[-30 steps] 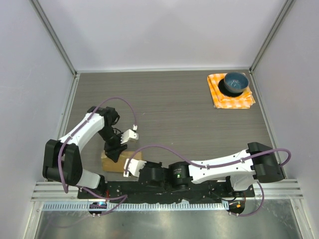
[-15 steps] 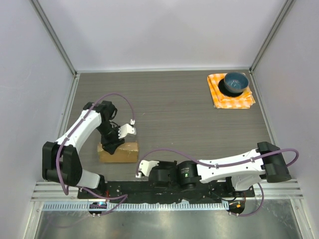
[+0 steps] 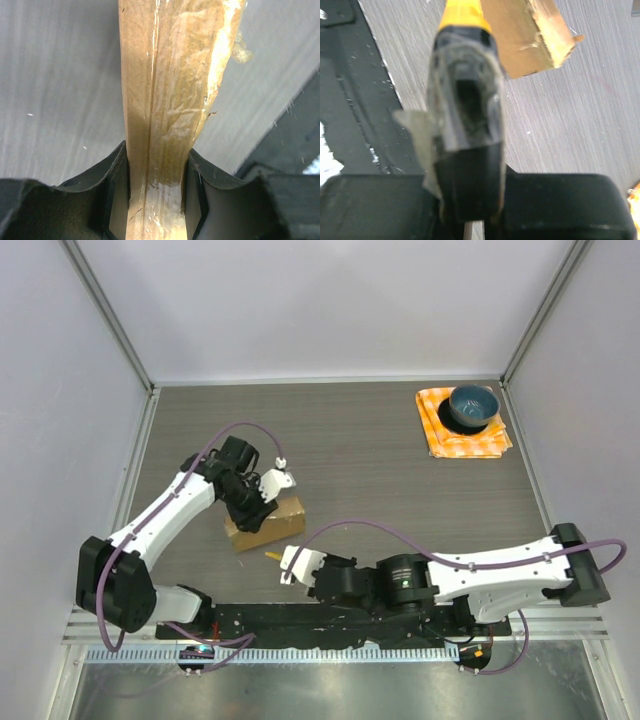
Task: Unpack the express box
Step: Cut the express box at the center of the board.
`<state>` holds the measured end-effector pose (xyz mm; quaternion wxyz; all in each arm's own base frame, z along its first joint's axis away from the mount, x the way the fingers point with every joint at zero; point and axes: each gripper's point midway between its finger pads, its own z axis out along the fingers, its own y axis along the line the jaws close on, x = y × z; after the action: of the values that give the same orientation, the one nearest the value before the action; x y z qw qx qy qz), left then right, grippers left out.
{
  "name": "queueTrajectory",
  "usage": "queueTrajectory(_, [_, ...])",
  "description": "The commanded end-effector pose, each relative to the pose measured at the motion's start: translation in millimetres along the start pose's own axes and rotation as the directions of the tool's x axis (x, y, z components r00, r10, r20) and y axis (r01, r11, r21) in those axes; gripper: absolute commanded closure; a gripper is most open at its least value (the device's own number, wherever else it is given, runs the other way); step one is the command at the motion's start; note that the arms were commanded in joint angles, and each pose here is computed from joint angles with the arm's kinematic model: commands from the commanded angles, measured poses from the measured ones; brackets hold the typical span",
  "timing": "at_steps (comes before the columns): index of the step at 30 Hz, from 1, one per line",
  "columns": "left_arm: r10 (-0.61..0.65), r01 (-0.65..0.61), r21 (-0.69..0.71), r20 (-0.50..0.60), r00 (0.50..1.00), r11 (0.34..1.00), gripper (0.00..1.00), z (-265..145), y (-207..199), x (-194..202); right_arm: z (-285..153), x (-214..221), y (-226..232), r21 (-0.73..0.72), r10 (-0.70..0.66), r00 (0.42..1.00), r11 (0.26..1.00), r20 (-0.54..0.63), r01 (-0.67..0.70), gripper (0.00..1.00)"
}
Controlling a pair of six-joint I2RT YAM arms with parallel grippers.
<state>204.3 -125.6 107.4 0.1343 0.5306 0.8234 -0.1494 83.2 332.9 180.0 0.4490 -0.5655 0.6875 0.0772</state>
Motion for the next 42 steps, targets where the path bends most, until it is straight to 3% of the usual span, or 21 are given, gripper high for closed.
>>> queueTrajectory(1, [-0.07,0.107,-0.194,0.19,0.979,0.975,0.66,8,36,-56,-37,-31,-1,-0.114,0.154,0.982,0.983,0.112,-0.141,0.99])
queueTrajectory(6, [-0.026,0.065,-0.228,0.173,0.985,0.972,0.55,32,22,-74,-40,-34,3,-0.148,0.165,0.981,0.978,0.1,-0.15,0.99])
queueTrajectory(10, [-0.051,0.071,-0.188,0.109,0.993,0.98,0.49,51,14,-64,-39,-32,5,-0.149,0.171,0.981,0.976,0.091,-0.156,0.99])
queueTrajectory(11, [-0.06,0.077,-0.185,0.096,0.994,0.98,0.43,54,14,-61,-38,-31,5,-0.147,0.176,0.98,0.976,0.09,-0.162,0.99])
queueTrajectory(14, [-0.065,0.08,-0.184,0.087,0.994,0.98,0.13,55,12,-57,-38,-29,5,-0.145,0.178,0.98,0.976,0.089,-0.164,0.99])
queueTrajectory(17, [-0.061,0.08,-0.187,0.103,0.993,0.979,0.0,47,10,-61,-37,-27,4,-0.14,0.18,0.98,0.976,0.089,-0.167,0.99])
queueTrajectory(29, [0.089,-0.021,-0.28,0.231,0.969,0.96,0.0,-45,-9,-70,-48,-25,24,-0.261,0.219,0.974,0.945,0.066,-0.195,0.99])
queueTrajectory(35, [0.118,0.008,-0.34,0.35,0.929,0.94,0.0,-108,-6,-82,-45,-20,40,-0.328,0.222,0.975,0.922,0.011,-0.207,0.99])
queueTrajectory(38, [0.082,0.059,-0.281,0.464,0.882,0.958,0.0,-149,-3,-84,-31,-17,37,-0.304,0.227,0.974,0.926,-0.021,-0.223,0.99])
queueTrajectory(39, [0.066,0.025,-0.169,0.509,0.858,0.985,0.0,-153,-25,-85,-27,-18,33,-0.298,0.233,0.972,0.927,-0.023,-0.229,0.99])
queueTrajectory(40, [0.114,-0.027,-0.168,0.532,0.839,0.985,0.0,-169,-30,-89,-24,-19,32,-0.299,0.237,0.971,0.925,-0.022,-0.232,0.99])
queueTrajectory(41, [0.139,-0.079,-0.133,0.535,0.833,0.988,0.0,-173,-39,-85,-22,-24,34,-0.314,0.245,0.97,0.92,-0.01,-0.235,0.99])
queueTrajectory(42, [0.079,-0.096,0.013,0.47,0.879,0.995,0.0,-163,-65,-65,-18,-27,27,-0.311,0.259,0.966,0.918,0.001,-0.246,0.99])
